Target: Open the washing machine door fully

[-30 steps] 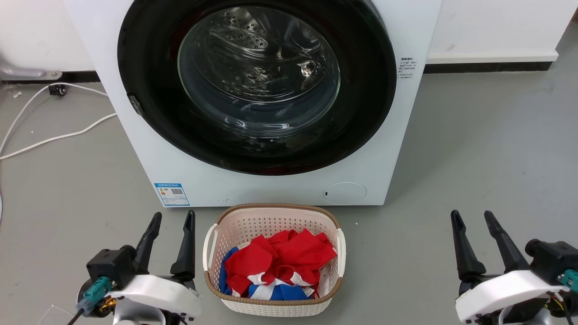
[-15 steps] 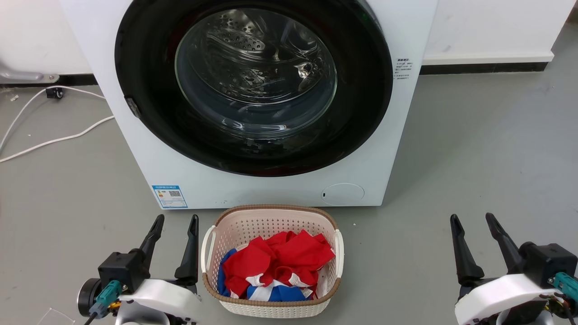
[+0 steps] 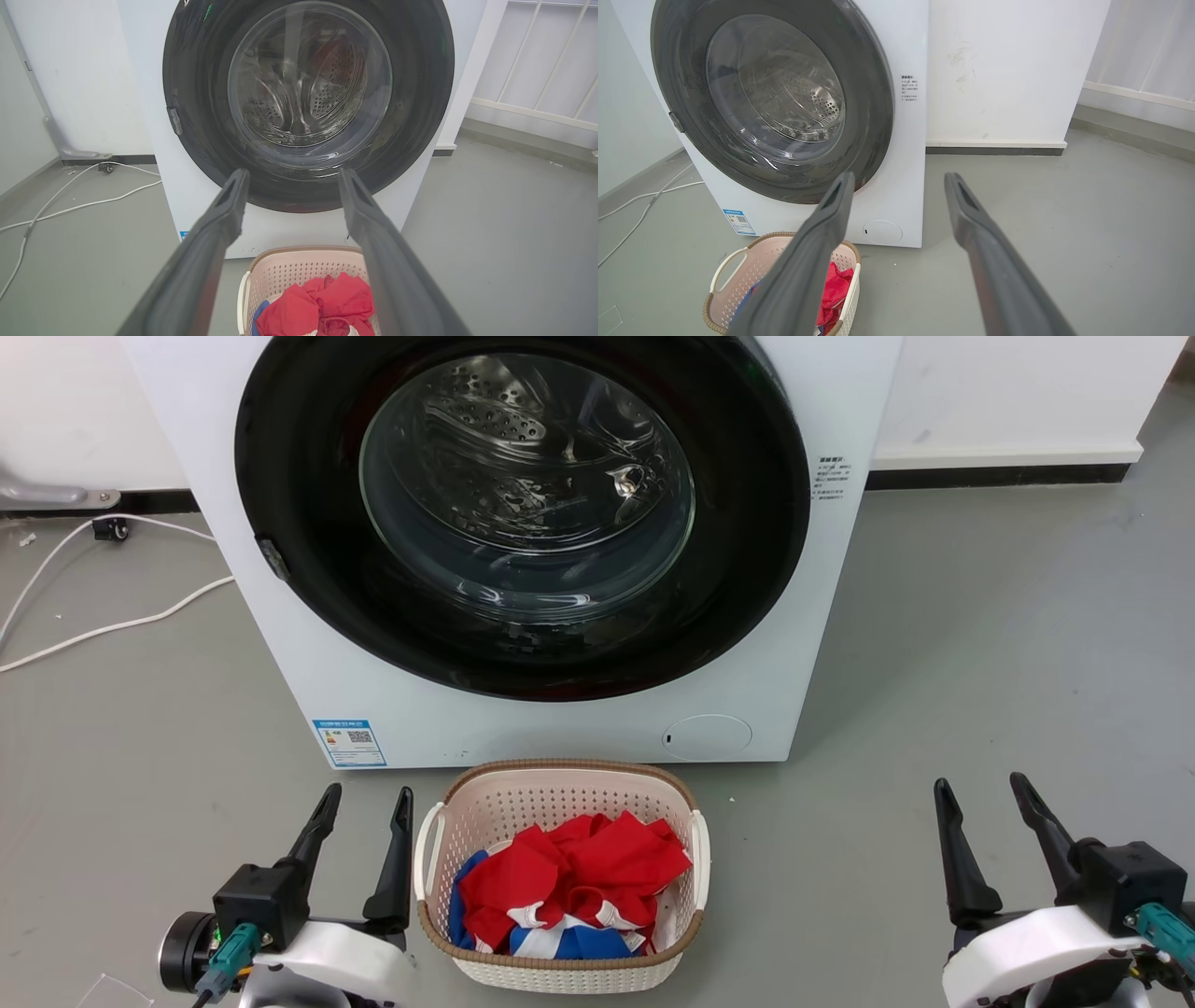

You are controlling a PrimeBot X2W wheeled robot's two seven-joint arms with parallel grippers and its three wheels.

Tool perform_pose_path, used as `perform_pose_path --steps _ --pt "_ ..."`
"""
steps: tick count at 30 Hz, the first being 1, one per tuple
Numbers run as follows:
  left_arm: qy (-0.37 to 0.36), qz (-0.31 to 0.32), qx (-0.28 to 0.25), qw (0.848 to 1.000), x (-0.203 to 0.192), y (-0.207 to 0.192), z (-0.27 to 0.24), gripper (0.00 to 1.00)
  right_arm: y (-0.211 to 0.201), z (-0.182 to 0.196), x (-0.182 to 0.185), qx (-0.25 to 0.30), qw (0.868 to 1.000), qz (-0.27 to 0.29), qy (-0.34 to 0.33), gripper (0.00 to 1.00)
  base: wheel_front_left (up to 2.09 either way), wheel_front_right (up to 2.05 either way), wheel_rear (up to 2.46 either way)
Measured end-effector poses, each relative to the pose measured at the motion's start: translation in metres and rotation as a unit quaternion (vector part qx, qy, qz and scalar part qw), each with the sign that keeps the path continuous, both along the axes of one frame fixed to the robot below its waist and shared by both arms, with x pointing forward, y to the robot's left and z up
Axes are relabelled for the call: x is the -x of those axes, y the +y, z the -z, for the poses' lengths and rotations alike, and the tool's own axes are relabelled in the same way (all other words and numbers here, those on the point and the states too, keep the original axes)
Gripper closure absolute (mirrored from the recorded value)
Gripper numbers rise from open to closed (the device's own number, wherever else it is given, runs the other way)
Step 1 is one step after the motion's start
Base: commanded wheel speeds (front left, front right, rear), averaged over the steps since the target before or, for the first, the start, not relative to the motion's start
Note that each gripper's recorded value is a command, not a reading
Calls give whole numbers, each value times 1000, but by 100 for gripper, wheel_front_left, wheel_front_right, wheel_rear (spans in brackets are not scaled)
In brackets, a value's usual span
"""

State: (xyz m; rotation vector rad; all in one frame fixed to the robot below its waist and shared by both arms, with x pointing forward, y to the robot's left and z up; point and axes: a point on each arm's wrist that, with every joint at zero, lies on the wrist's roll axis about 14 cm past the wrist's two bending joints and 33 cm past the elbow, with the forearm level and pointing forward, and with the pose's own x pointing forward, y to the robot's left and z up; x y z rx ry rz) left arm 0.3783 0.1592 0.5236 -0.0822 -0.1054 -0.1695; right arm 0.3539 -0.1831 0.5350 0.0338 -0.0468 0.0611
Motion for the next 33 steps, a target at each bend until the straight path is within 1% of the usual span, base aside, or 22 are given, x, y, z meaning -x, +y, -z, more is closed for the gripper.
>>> perform_pose_path --steps 14,16,17,18,19,23,25,26,28,31,33 --pt "-7 7 -21 1000 -1 -3 1 0 -3 1 2 24 1000 5 -7 0 0 0 0" --pt "-6 6 -20 1000 -1 -2 2 0 -4 2 2 17 1000 7 -5 0 0 0 0" --pt "-6 5 -18 1000 -1 -2 2 0 -5 3 2 11 1000 8 -4 51 0 0 0" --pt "-5 5 -18 1000 -2 -2 2 0 -6 4 2 9 1000 9 -3 93 0 0 0" --pt "-4 3 -17 1000 -2 -1 3 0 -6 5 3 3 1000 9 -2 100 0 0 0" --pt "-2 1 -14 1000 -2 1 4 0 -7 8 3 -12 1000 11 3 100 0 0 0" --pt "-3 0 -13 1000 -3 1 3 0 -10 10 3 -36 999 15 4 100 0 0 0" --pt "-2 -1 -13 1000 -3 1 4 0 -12 10 3 -63 998 19 3 100 0 0 0" --pt "-2 -1 -13 1000 -2 1 4 0 -20 13 2 -145 989 32 0 100 0 0 0" --pt "-2 -2 -11 1000 -2 2 3 0 -27 18 -1 -250 967 46 -1 100 0 0 0" --pt "-3 -6 -4 1000 -2 3 3 0 -34 18 -5 -301 952 58 -10 100 0 0 0"
